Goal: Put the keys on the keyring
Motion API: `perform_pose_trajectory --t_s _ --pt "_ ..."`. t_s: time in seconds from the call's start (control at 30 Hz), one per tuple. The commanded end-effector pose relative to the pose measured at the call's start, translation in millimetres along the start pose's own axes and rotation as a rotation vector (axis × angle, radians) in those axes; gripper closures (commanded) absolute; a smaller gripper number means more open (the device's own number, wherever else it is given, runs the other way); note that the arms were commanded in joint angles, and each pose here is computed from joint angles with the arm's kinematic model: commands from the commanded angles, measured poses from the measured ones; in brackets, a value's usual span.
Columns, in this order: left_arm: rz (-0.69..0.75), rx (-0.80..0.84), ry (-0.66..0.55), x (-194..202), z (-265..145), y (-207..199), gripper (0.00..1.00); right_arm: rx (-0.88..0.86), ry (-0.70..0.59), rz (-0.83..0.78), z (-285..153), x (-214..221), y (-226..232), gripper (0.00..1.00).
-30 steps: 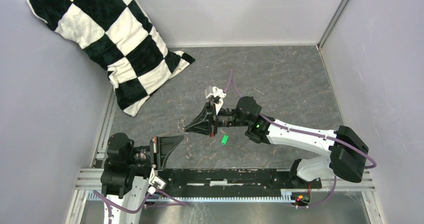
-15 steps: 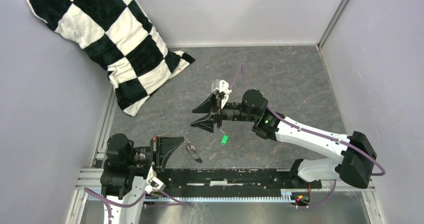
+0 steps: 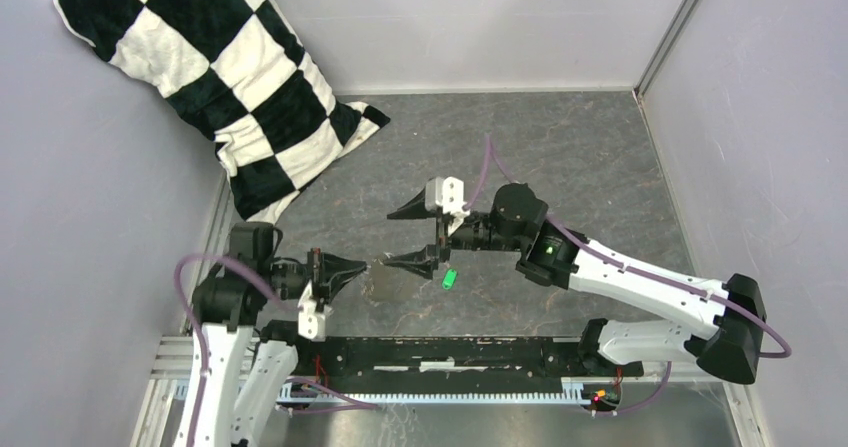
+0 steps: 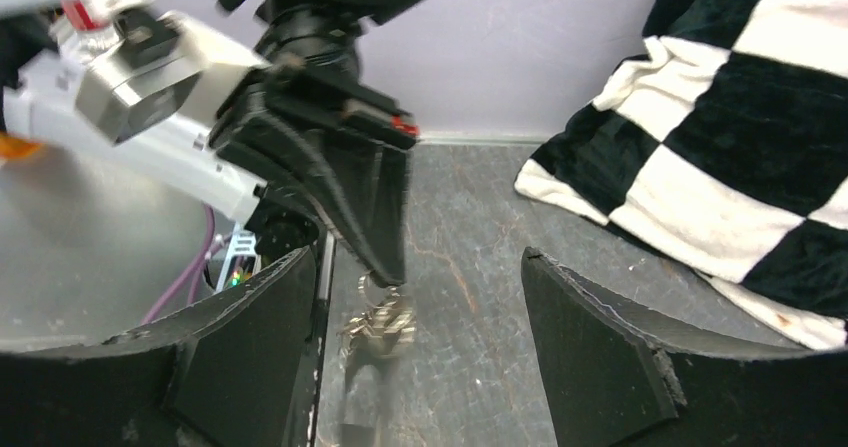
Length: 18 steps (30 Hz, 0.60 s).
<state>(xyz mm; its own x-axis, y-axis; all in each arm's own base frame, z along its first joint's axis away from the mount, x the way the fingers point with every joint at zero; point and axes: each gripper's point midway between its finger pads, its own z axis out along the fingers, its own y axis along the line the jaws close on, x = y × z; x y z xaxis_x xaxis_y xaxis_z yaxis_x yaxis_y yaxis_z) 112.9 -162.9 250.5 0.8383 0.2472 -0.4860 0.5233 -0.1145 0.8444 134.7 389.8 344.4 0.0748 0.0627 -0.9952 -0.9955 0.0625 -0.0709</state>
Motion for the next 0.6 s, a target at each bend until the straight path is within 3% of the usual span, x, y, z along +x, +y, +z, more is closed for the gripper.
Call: perform_pose_trajectory --t_s 0.0,0.27,0.43,0.57 --pt "-0.263 0.192 0.039 4.5 -5.9 -30.8 0.98 -0.007 0.037 -0.129 8.7 -0.1 2.5 0.20" --pt "-0.379 0.180 0.071 10.6 -6.8 -25.6 0.98 -0.030 0.028 -0.165 16.1 9.7 10.8 0.46" --pt "-0.346 0.124 0.088 11.6 -7.1 -17.1 0.98 -0.067 0.053 -0.135 23.4 33.4 25.6 0.55" --pt "-0.343 0.069 0.103 13.3 -7.9 -3.2 0.98 -0.108 0.068 -0.122 28.6 46.7 38.6 0.56"
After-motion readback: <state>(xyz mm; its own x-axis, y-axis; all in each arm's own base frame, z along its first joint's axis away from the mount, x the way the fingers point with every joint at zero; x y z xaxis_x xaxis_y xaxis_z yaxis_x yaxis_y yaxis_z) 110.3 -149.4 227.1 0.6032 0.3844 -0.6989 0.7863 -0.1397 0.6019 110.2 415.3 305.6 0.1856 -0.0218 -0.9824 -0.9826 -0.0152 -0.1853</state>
